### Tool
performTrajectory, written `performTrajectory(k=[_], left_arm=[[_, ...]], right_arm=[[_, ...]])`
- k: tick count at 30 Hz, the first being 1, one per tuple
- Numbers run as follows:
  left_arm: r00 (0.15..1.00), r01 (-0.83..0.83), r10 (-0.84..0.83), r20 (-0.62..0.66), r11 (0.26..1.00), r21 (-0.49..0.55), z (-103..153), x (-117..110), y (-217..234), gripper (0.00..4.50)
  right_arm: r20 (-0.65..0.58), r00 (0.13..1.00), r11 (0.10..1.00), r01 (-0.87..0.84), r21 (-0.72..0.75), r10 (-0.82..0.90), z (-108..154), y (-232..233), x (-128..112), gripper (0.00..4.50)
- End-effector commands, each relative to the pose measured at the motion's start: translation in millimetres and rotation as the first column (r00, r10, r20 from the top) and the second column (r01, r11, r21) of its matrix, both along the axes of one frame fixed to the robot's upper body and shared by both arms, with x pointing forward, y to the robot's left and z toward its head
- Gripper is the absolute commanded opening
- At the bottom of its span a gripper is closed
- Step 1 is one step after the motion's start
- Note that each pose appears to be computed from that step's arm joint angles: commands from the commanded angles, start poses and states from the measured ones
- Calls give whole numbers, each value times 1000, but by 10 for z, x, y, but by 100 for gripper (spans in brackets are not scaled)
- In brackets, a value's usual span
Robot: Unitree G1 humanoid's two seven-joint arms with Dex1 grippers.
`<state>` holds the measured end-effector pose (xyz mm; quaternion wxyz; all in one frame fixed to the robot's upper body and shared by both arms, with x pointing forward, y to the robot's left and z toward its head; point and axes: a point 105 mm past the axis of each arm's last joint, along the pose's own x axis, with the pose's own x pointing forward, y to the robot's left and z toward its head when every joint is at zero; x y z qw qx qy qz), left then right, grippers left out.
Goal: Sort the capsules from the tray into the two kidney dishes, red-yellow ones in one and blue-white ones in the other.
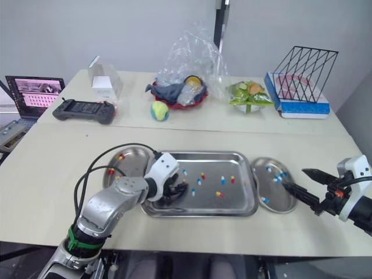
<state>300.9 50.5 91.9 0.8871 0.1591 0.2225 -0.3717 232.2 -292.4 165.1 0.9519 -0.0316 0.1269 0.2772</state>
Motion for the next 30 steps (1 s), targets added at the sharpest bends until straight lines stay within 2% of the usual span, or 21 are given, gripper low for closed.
performTrajectory(k=[1, 4, 5, 12, 16, 22, 28, 30], left_arm=[[1000, -6, 6, -1, 1000, 21, -8, -20, -26, 271], [1000, -18, 18, -5, 1000, 23, -8, -12, -2, 271], [1000, -19, 20, -6, 1000, 24, -6, -11, 4, 221], [999, -45, 45, 12, 999, 8, 77, 59, 86, 1], [999, 34, -33, 6, 996, -79, 252, 47, 108, 1], [974, 219, -203, 96, 954, -203, 660, 32, 284, 1], [978, 192, -170, 123, 962, -192, 840, 226, 743, 1], [986, 106, -87, 139, 986, -130, 899, 359, 1148, 1]], right_arm=[[31, 999, 999, -7, -34, 8, 85, -5, 16, 450], [30, 999, 999, -9, -33, 10, 76, 11, 19, 450], [30, 999, 999, -9, -32, 10, 73, 15, 21, 450], [37, 999, 1000, -6, -30, 7, 66, 22, 62, 450], [39, 999, 1000, -6, -29, 7, 66, 16, 90, 450], [48, 999, 999, -14, -29, 15, 67, 21, 159, 450], [54, 998, 999, -34, -26, 35, 77, 57, 218, 450], [54, 998, 999, -40, -26, 41, 79, 64, 239, 450]])
